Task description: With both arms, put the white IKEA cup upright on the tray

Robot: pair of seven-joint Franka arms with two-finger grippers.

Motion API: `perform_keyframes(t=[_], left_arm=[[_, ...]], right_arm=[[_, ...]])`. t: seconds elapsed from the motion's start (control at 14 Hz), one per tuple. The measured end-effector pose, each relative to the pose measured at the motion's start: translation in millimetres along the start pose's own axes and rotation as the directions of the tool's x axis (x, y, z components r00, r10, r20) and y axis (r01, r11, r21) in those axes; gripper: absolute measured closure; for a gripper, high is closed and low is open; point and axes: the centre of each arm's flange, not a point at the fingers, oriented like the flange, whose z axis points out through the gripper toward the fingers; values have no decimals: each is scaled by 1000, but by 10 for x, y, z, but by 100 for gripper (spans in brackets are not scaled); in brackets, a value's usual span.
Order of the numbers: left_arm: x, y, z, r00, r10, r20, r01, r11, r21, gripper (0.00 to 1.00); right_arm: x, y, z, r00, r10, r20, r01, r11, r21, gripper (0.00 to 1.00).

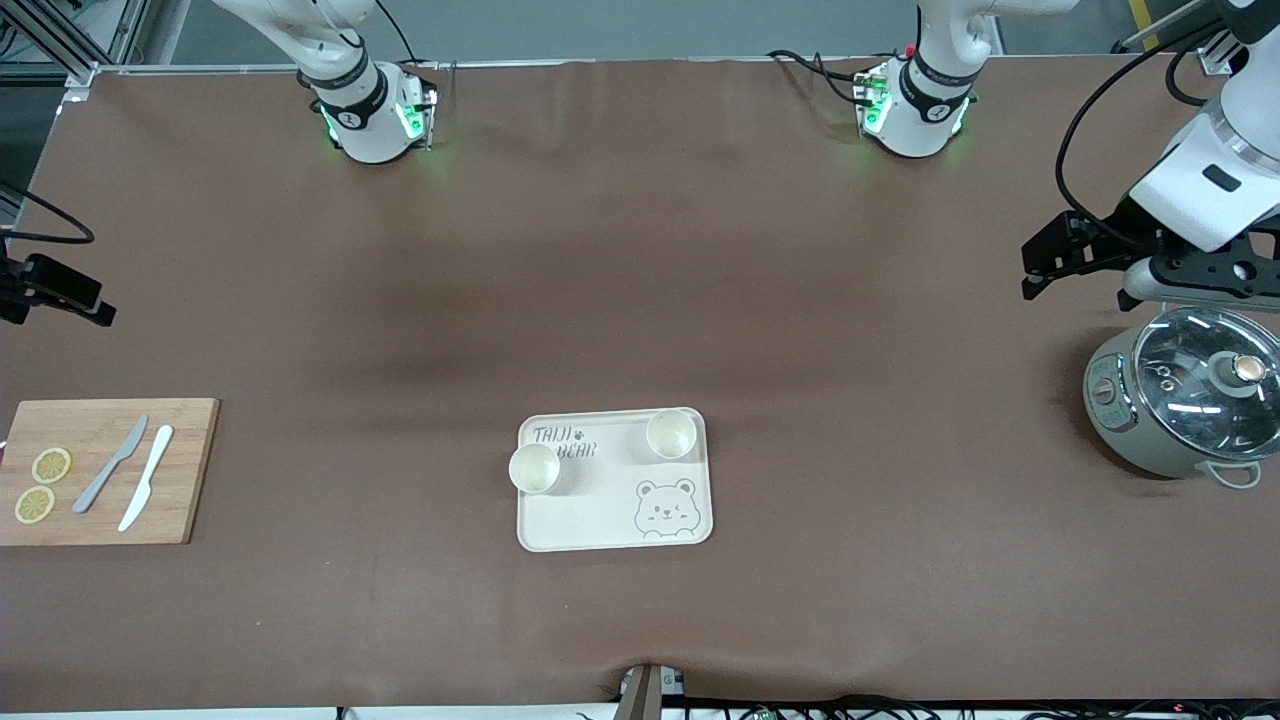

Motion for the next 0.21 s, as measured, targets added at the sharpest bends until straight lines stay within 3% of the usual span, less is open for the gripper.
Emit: perform_keyframes(t=[0.21], left_arm=[[3, 10, 11, 1000, 1, 2, -1, 1000, -1, 0]], right_arm=[[1, -2, 0, 1000, 0, 0, 0, 1000, 0, 0]])
